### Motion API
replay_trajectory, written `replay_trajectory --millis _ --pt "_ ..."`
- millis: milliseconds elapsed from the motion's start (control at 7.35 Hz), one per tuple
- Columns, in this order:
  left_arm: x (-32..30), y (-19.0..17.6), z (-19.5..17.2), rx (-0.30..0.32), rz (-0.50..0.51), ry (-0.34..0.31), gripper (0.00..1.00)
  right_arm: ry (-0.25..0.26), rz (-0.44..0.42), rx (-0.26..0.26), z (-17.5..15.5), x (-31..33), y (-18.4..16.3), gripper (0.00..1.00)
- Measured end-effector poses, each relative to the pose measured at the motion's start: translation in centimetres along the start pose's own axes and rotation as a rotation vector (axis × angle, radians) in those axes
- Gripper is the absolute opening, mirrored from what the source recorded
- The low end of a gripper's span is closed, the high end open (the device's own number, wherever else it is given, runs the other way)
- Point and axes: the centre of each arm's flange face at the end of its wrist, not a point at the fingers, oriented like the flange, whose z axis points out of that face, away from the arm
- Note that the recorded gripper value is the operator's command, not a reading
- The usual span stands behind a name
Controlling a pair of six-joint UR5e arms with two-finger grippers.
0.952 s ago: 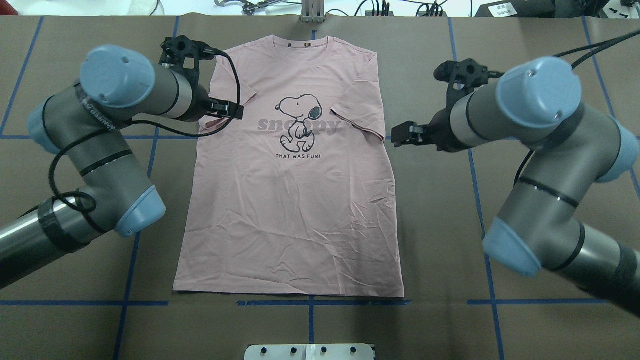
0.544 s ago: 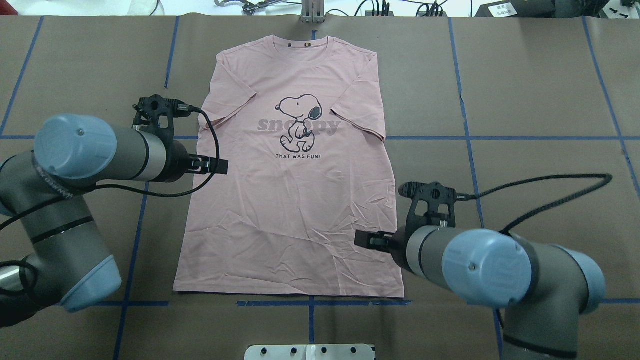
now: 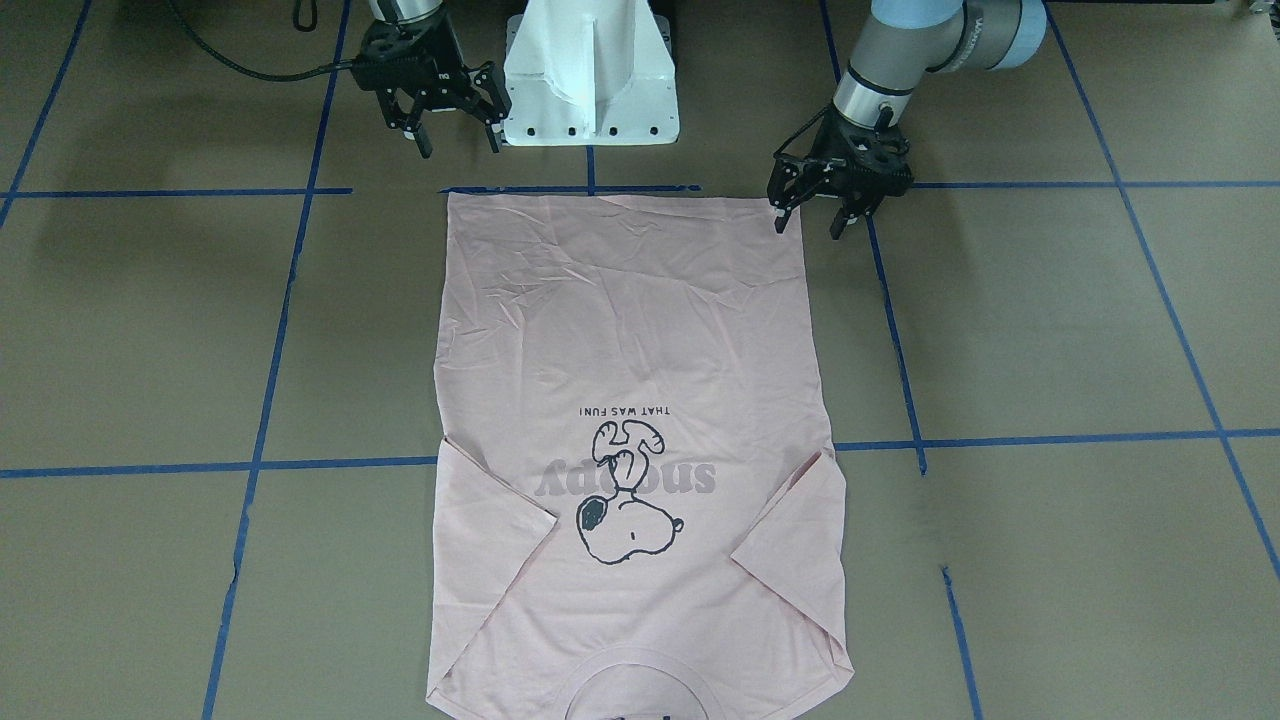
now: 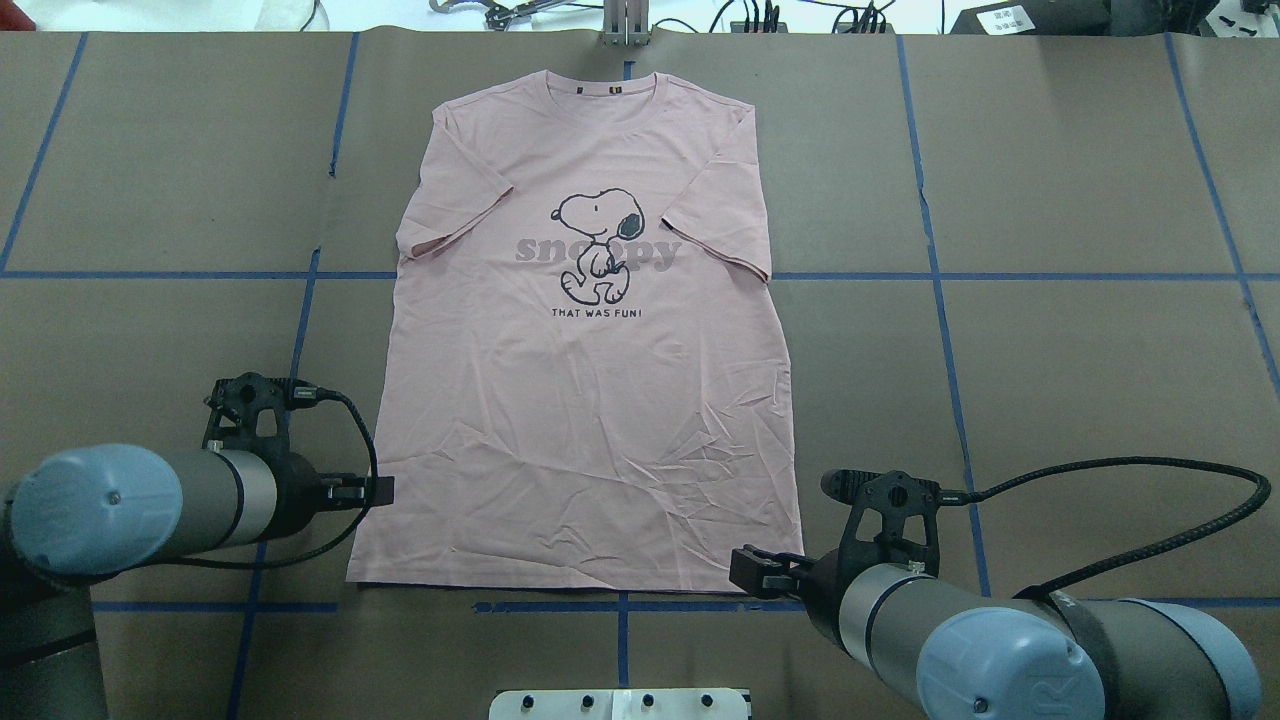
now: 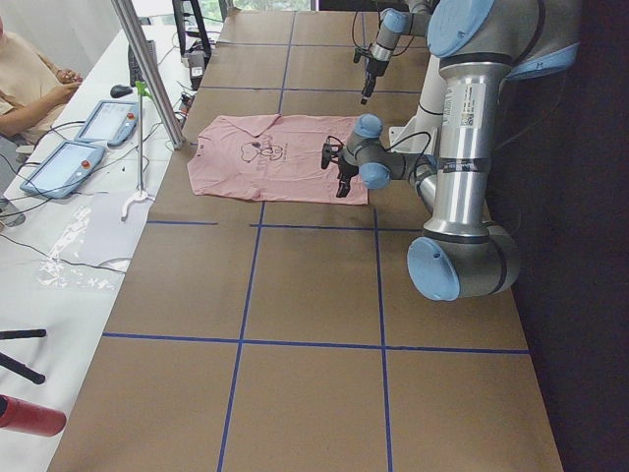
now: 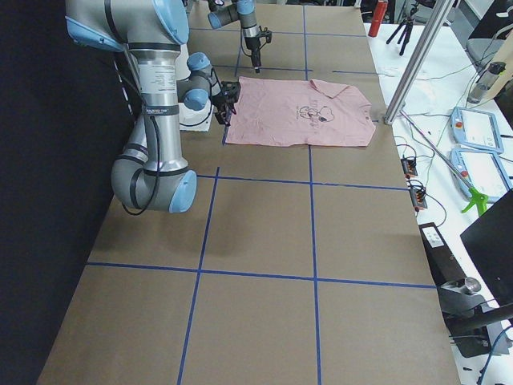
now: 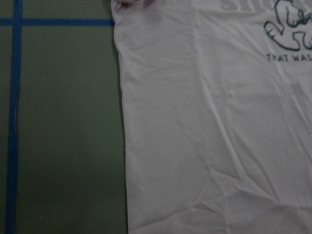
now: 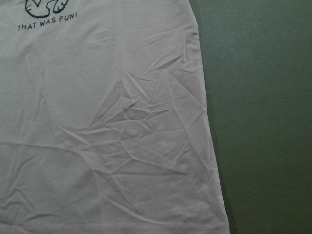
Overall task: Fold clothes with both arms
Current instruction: 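Lower both grippers to the shirt's hem corners nearest the robot, then grasp the hem corners with both grippers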
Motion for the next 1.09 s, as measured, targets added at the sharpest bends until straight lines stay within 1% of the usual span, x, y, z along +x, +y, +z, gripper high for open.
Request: replay_trajectory --millis 136,272,408,544,816,952,1088 --pt "-0.2 2.4 0.9 -0.014 -0.02 -0.017 0.67 0.003 0.0 0.001 0.0 0.2 0.0 0.99" --pt "-0.1 3.8 1.2 -0.024 -0.026 -0.023 0.59 0.004 0.001 0.001 0.0 0.3 0.0 1.0" --pt "0.1 4.8 1.4 -0.034 -0.031 -0.023 0.42 0.004 0.001 0.001 0.0 0.3 0.1 1.0" --pt "0.3 5.5 1.6 -0.045 -0.04 -0.022 0.34 0.004 0.001 0.002 0.0 0.3 0.1 1.0" --pt "0.6 6.3 1.8 -0.056 -0.05 -0.021 0.35 0.003 0.002 0.002 -0.1 0.3 0.0 1.0" --pt "0.5 6.3 1.8 -0.057 -0.052 -0.022 0.38 0.002 0.002 0.003 -0.1 0.3 0.0 1.0" --pt "0.5 6.3 1.8 -0.057 -0.052 -0.024 0.39 0.002 0.002 0.003 -0.1 0.3 0.0 1.0"
